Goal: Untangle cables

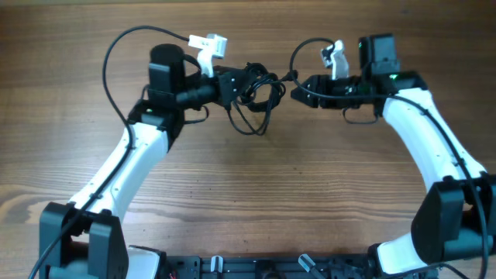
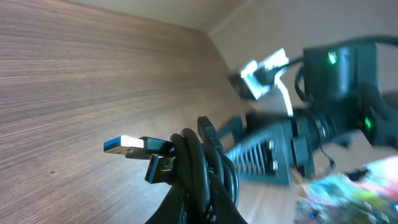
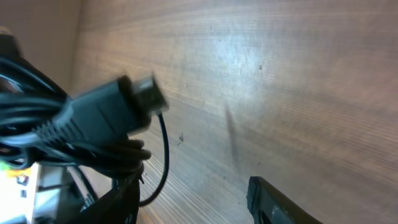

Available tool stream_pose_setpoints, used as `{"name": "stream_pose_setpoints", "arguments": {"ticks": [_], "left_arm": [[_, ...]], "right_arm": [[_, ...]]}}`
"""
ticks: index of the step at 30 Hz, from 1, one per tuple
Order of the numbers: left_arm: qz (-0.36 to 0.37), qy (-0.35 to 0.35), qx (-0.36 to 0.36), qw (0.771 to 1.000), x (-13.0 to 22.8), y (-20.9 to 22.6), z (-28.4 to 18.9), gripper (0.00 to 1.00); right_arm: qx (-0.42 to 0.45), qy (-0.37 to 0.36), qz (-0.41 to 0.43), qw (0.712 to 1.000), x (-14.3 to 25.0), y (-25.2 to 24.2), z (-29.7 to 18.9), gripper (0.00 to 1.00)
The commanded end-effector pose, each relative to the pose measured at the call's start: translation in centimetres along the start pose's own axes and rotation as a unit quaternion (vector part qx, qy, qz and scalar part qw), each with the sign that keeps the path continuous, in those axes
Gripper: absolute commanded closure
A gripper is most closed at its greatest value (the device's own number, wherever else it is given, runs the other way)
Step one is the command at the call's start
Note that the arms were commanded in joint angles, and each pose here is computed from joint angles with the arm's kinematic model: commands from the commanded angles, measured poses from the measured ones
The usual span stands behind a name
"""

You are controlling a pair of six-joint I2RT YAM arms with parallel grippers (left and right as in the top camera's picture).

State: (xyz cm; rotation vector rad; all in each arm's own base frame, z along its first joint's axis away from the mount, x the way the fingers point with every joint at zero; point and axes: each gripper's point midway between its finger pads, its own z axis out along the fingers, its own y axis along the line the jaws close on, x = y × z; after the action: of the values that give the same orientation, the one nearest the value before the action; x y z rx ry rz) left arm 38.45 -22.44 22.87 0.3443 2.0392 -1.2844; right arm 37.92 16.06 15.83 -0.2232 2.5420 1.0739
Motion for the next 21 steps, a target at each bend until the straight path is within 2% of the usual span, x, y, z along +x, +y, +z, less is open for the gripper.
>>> {"name": "stream_pose_setpoints", "arguments": {"ticks": [1,4,9,14,17,19,21], "left_arm": [[0.014,0.026,0.102,0.994,-0.1,-2.1,-2.9,0.96],[0.0,0.037,0.14,0.99,-0.1,-2.5,-4.4,0.96],[-0.039,0.04,0.137,0.989,-0.2,-2.4,-4.6,0.96],[-0.056,0.015,0.069,0.996,-0.8,-0.4,-3.4,0.96],[-0.072,0.001,-0.006,0.997,-0.4,1.5,-2.0,0.96],[-0.078,-0.006,-0.056,0.995,0.1,2.6,-1.1,0.96],[-0.075,-0.008,-0.089,0.993,0.6,2.9,-0.2,0.96]], "right_arm": [[0.016,-0.064,-0.101,0.993,-3.7,1.8,-4.9,0.44],[0.016,-0.091,-0.103,0.99,-4.4,1.5,-7.2,0.44],[-0.081,-0.074,-0.144,0.984,-3.0,4.6,-6.6,0.44],[-0.138,-0.053,-0.132,0.98,-2.3,8.7,-4.9,0.51],[-0.128,-0.045,-0.093,0.986,-2.4,10.1,-3.3,0.51],[-0.062,-0.051,-0.015,0.997,-2.8,9.0,-1.8,0.51],[-0.013,-0.057,0.064,0.996,-2.6,7.8,-0.6,0.58]]}}
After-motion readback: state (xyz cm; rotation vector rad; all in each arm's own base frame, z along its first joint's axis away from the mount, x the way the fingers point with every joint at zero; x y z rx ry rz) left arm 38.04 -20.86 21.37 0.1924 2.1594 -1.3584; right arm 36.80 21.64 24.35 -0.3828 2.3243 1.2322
